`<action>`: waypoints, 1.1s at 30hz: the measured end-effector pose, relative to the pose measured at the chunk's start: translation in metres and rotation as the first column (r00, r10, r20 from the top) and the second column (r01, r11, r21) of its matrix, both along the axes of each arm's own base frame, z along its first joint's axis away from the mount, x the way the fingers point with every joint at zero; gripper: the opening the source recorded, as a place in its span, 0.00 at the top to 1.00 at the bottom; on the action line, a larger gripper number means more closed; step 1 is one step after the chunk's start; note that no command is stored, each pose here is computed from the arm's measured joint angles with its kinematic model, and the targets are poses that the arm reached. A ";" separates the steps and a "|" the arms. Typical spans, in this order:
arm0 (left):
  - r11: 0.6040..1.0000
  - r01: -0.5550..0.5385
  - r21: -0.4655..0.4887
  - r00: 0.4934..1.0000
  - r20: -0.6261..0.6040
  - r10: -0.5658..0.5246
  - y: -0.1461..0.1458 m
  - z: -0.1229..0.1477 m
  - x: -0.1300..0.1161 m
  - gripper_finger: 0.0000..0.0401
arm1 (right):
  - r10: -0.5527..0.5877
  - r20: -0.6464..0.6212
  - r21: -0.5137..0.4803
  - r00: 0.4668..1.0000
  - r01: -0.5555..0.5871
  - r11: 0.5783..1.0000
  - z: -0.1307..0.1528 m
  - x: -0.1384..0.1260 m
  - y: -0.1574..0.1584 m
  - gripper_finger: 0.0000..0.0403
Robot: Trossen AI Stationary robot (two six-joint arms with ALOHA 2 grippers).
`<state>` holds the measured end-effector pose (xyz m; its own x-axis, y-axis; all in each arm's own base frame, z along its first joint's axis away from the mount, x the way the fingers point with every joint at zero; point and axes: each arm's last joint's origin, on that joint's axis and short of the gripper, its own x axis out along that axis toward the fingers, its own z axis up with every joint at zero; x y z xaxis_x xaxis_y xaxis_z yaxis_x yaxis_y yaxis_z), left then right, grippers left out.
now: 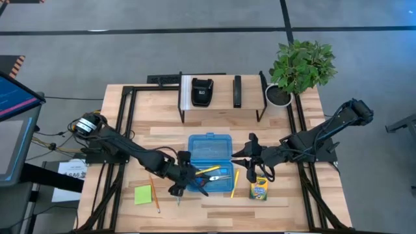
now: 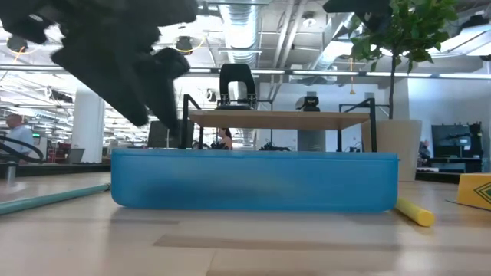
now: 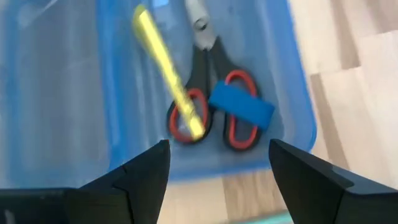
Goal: Pack school essentials
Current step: Put the light blue pencil into the supply box
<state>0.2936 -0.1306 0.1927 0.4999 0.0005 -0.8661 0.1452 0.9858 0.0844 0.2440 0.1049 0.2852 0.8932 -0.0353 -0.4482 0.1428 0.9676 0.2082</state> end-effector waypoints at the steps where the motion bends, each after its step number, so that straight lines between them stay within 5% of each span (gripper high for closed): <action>1: 1.000 -0.025 0.010 1.000 -0.006 0.025 -0.001 0.002 -0.004 0.36 | 0.000 0.000 0.000 1.000 0.000 1.000 0.000 0.000 0.000 0.70; 6: 0.971 -0.238 -0.010 0.971 -0.030 0.238 -0.007 -0.004 -0.024 0.39 | 0.000 0.000 0.001 1.000 0.000 1.000 0.000 0.000 0.000 0.70; 14: 0.799 -0.581 -0.155 0.813 -0.075 0.577 -0.015 -0.023 -0.040 0.44 | -0.001 0.004 0.005 1.000 0.001 1.000 0.000 0.000 0.000 0.70; 25: 0.603 -0.767 -0.216 0.638 -0.170 0.751 -0.014 -0.035 -0.039 0.50 | 0.014 -0.002 0.009 1.000 -0.014 1.000 0.000 0.000 0.001 0.70; 33: 0.561 -0.808 -0.180 0.589 -0.293 0.753 -0.019 -0.059 -0.034 0.53 | 0.017 -0.005 0.008 1.000 -0.017 1.000 0.000 0.000 0.001 0.70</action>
